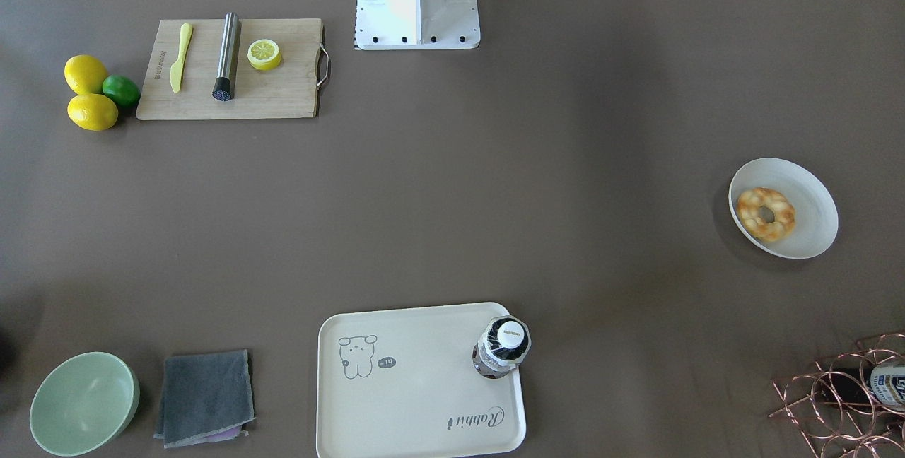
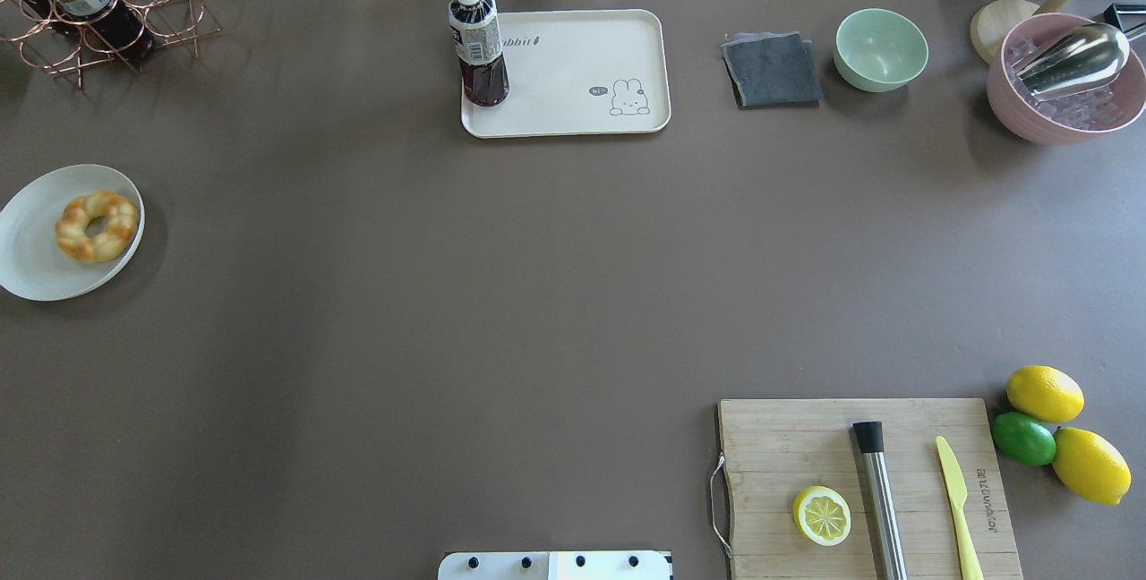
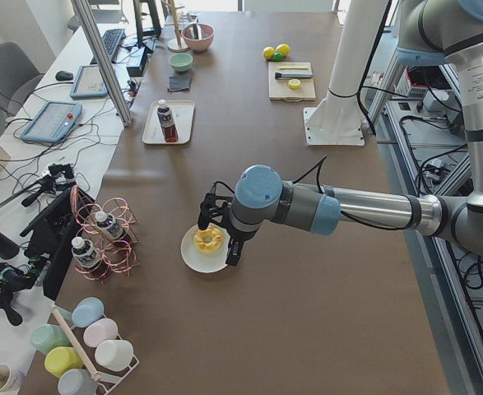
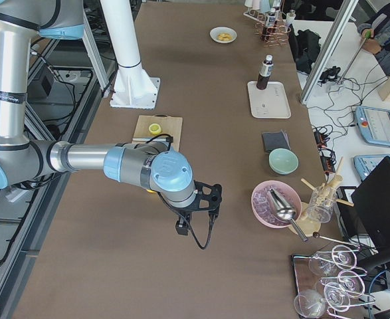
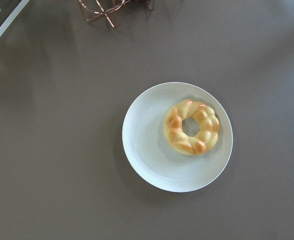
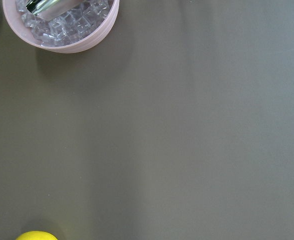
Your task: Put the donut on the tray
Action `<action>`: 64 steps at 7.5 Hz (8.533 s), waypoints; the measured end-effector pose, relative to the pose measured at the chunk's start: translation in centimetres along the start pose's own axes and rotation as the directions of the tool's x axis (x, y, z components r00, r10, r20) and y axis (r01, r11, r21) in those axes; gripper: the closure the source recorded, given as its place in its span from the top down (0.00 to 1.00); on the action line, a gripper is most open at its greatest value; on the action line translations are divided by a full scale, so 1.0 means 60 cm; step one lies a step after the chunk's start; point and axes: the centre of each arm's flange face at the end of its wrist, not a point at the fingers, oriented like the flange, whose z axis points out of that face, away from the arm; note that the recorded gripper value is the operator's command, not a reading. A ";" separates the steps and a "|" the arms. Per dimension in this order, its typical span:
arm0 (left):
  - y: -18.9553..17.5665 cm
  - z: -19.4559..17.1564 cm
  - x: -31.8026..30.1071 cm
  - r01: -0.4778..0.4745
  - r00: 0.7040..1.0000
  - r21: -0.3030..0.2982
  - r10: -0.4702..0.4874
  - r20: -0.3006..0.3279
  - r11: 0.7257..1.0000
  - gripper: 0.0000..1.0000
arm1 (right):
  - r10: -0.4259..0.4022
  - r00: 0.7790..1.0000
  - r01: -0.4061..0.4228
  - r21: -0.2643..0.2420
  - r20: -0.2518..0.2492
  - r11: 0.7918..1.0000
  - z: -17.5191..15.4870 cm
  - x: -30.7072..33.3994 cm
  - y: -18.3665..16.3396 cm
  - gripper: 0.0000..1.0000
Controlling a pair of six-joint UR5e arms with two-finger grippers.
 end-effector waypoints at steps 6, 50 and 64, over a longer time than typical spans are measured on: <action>0.005 0.005 -0.027 0.022 0.997 -0.006 -0.021 0.076 1.000 0.98 | 0.023 1.000 -0.023 -0.021 0.007 1.000 0.018 0.019 0.031 1.00; -0.265 0.245 0.662 0.272 0.885 -0.253 -0.345 -0.312 0.928 0.00 | 0.025 0.987 -0.006 -0.115 0.161 0.993 0.086 -0.527 -0.138 1.00; -0.163 0.261 1.182 0.397 0.823 -0.120 -0.411 -0.393 0.910 0.00 | 0.244 0.941 -0.197 -0.205 0.235 0.959 0.193 -0.982 0.035 0.00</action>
